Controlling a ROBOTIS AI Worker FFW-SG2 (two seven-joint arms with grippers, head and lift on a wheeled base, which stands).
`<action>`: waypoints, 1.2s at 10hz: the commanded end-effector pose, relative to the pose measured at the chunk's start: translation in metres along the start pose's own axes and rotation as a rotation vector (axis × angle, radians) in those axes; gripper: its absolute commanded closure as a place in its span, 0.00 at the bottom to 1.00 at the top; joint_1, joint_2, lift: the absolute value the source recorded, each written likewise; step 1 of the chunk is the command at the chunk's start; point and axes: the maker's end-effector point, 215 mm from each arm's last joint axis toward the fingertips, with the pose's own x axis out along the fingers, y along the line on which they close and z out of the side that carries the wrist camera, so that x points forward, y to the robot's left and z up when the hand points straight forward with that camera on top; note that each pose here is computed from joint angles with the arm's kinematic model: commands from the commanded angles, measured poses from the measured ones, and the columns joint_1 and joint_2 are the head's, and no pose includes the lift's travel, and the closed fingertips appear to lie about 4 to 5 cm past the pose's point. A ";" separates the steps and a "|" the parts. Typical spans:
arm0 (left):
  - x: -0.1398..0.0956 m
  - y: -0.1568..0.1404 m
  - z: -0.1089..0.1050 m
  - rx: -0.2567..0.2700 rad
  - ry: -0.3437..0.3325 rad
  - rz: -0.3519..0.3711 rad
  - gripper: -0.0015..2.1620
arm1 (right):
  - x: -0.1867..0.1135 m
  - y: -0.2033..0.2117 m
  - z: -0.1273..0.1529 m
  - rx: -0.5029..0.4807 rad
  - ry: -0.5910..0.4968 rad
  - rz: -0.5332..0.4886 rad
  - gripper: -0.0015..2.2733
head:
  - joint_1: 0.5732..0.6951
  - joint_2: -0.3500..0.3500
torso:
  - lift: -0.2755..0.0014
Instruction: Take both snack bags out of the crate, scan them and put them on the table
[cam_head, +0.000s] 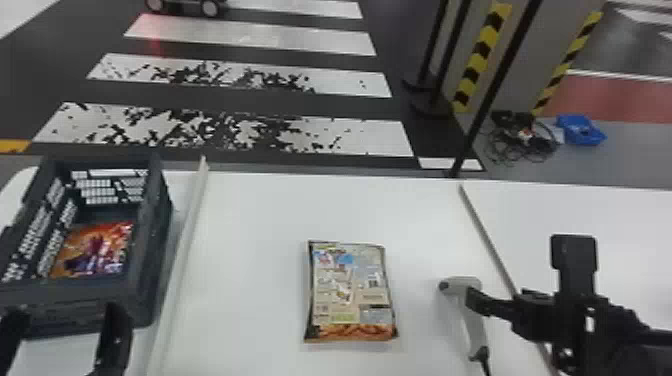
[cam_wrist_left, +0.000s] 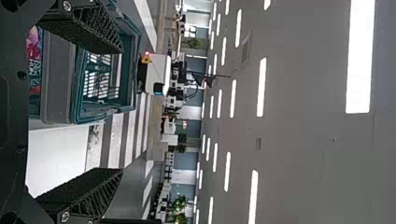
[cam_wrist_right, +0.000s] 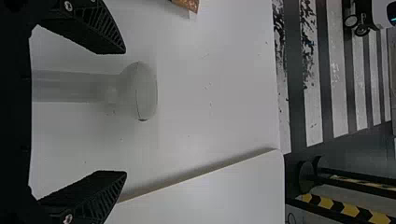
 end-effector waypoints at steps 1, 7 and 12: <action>0.000 -0.001 0.000 -0.001 0.000 -0.002 0.04 | -0.015 0.004 0.000 0.001 0.009 -0.002 0.03 | 1.00 0.29 | 0.65; -0.001 -0.002 0.001 -0.002 -0.001 -0.004 0.04 | -0.038 0.098 -0.017 0.052 0.067 0.284 0.05 | 1.00 0.44 | 0.65; -0.001 -0.004 0.002 -0.003 -0.002 -0.009 0.04 | -0.025 0.148 -0.035 0.117 0.102 0.439 0.06 | 1.00 0.57 | 0.65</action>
